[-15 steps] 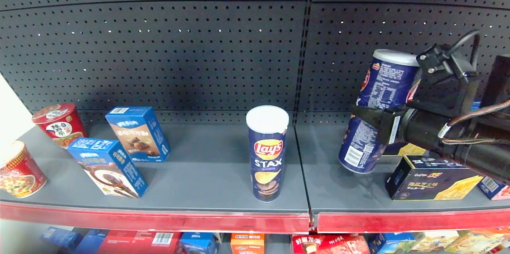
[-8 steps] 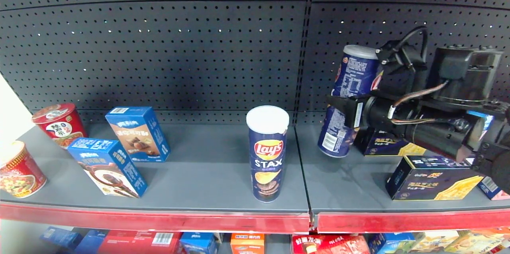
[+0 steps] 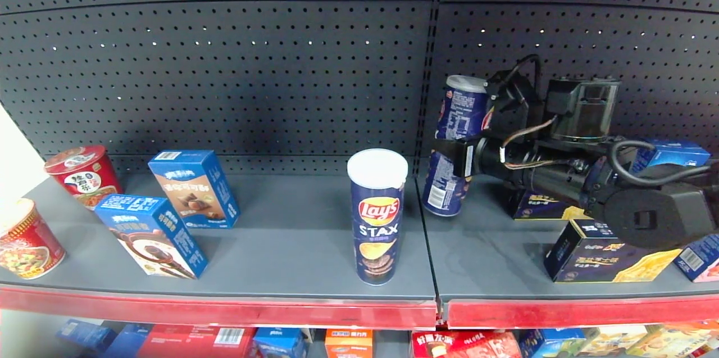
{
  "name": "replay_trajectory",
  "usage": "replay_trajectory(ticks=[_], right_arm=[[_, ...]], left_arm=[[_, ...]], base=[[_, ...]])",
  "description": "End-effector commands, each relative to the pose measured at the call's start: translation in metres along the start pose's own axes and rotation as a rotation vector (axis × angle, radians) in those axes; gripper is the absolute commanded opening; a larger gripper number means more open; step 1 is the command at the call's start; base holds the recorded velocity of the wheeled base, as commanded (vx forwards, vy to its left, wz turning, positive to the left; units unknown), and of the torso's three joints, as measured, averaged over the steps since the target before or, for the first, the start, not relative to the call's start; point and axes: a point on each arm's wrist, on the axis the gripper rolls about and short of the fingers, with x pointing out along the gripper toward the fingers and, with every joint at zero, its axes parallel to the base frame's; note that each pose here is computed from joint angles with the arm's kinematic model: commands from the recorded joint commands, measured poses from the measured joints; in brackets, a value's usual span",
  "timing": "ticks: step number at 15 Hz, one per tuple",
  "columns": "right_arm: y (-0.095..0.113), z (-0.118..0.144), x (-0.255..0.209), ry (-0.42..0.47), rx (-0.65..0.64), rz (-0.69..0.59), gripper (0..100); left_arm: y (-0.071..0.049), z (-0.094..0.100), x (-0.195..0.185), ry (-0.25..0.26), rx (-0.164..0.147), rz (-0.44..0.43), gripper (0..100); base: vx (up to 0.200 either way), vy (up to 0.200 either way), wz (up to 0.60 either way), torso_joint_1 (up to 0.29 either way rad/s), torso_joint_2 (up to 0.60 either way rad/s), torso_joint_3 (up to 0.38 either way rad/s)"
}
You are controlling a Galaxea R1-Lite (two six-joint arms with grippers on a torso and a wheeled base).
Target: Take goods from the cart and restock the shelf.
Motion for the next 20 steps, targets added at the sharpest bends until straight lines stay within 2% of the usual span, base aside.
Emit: replay_trajectory(ticks=[1,5,6,20], right_arm=[[-0.004,-0.012,0.012,0.030,0.002,0.009,0],[-0.006,-0.021,0.030,0.032,-0.008,-0.031,0],[-0.001,-0.024,0.040,0.033,-0.011,-0.071,0],[0.033,-0.028,0.076,0.006,-0.014,-0.080,0]], left_arm=[[0.000,0.000,0.000,0.003,-0.002,0.002,100],[0.000,0.000,0.000,0.004,0.001,0.000,100],[0.000,0.000,0.000,0.004,0.003,0.000,100],[0.000,0.000,0.000,0.004,0.004,0.000,100]], base=[[0.000,0.000,0.00,0.000,0.00,0.000],[0.000,0.000,0.00,0.000,0.00,0.000],[0.000,0.000,0.00,0.000,0.00,0.000],[0.000,0.000,0.00,0.000,0.00,0.000]])
